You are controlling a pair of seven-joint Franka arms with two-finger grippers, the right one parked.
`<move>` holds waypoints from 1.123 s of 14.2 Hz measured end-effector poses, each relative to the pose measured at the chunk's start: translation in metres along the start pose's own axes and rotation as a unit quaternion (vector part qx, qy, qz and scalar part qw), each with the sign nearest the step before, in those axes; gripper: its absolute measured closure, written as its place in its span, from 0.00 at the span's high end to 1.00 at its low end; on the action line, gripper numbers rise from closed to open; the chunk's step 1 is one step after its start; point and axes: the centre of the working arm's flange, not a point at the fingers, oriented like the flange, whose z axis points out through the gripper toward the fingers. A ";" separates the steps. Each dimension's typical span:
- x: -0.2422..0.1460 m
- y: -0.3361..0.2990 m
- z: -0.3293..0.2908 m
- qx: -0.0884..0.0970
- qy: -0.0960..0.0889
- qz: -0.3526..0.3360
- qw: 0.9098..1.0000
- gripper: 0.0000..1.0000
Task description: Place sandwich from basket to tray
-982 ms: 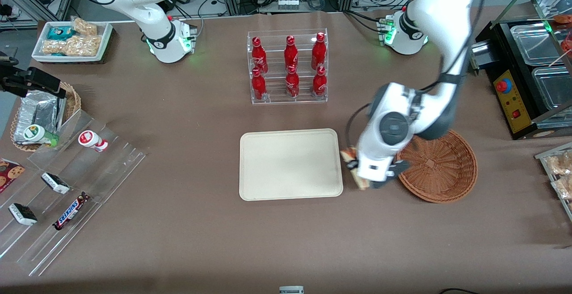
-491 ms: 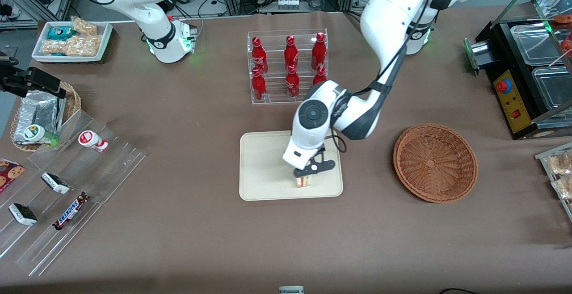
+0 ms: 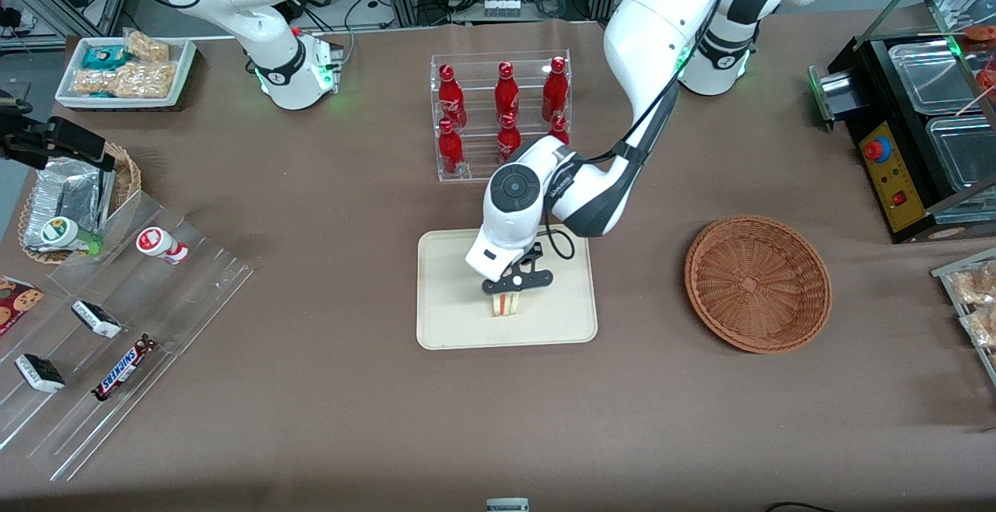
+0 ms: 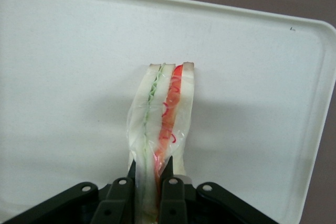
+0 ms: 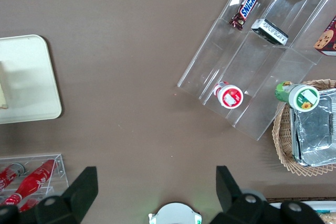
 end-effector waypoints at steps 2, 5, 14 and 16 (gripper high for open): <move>0.000 0.004 0.002 -0.013 0.010 -0.008 1.000 0.32; 0.004 0.010 -0.012 -0.024 0.028 -0.049 0.998 0.60; 0.090 -0.116 -0.177 0.032 0.053 -0.066 0.996 1.00; 0.107 -0.166 -0.184 0.045 0.043 -0.059 0.996 1.00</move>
